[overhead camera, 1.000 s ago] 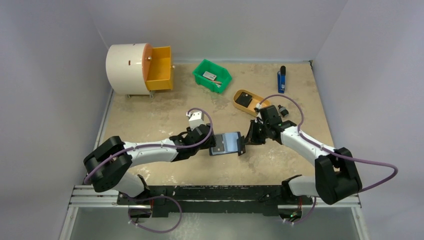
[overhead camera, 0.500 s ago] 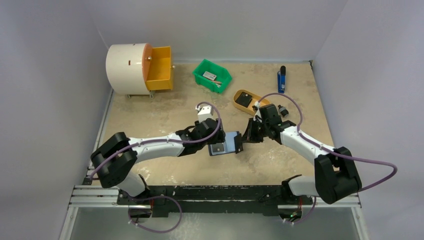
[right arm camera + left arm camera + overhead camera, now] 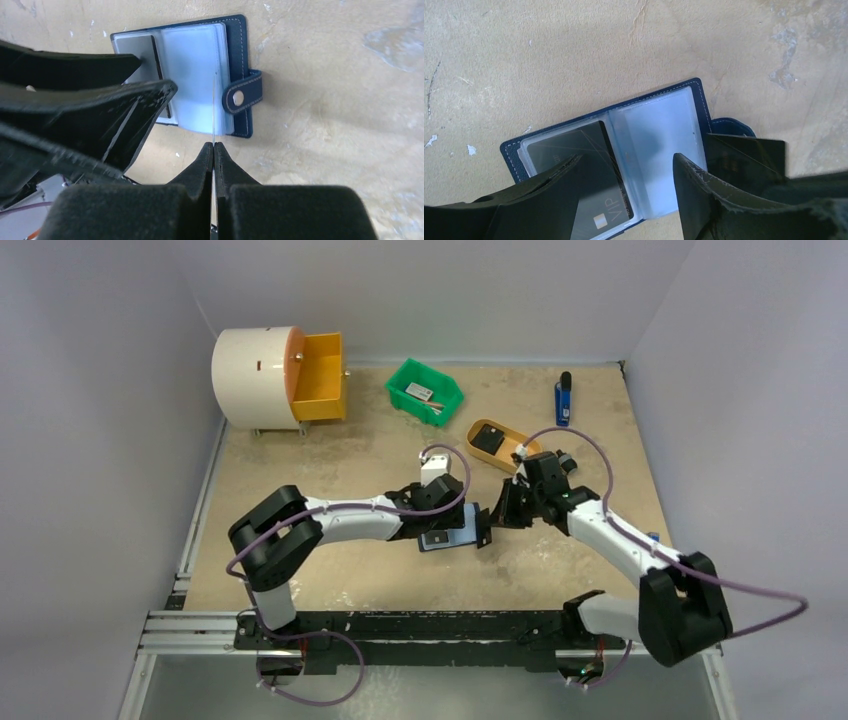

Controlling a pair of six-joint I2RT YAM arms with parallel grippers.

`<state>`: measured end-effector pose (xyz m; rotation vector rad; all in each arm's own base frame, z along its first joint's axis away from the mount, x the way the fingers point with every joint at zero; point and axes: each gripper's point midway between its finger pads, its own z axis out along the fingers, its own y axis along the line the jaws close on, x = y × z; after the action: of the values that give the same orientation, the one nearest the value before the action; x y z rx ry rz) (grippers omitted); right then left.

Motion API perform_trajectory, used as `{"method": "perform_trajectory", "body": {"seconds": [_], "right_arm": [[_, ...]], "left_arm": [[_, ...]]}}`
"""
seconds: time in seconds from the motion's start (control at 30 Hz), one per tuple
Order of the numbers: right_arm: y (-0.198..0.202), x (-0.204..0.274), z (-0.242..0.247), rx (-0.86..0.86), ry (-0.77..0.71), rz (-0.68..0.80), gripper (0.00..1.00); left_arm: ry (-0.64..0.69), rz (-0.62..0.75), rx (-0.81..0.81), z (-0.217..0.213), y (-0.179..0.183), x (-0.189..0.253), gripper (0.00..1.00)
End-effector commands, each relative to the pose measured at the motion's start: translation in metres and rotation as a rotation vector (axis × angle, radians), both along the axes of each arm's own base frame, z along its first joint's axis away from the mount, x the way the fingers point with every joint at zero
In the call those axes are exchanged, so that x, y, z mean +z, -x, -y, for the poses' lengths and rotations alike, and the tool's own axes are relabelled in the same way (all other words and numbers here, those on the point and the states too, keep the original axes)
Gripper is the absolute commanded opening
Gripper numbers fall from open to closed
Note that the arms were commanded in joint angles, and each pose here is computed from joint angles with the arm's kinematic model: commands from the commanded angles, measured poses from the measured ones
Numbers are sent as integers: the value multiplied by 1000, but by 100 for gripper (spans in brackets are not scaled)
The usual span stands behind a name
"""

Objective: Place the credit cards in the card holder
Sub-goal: Turn over the card slot in the card holder.

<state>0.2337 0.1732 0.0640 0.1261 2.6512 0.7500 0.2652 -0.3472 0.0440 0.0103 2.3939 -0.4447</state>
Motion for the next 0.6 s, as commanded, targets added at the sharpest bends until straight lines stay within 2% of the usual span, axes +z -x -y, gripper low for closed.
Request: {"method": "perform_trajectory", "body": {"seconds": [0.0, 0.2, 0.57], "right_arm": [[9, 21, 24, -91, 70, 48, 0], [14, 43, 38, -171, 78, 118, 0], [15, 40, 34, -164, 57, 108, 0]], "left_arm": [[-25, 37, -3, 9, -12, 15, 65], [-62, 45, -15, 18, -11, 13, 66], [-154, 37, -44, 26, -9, -4, 65]]}}
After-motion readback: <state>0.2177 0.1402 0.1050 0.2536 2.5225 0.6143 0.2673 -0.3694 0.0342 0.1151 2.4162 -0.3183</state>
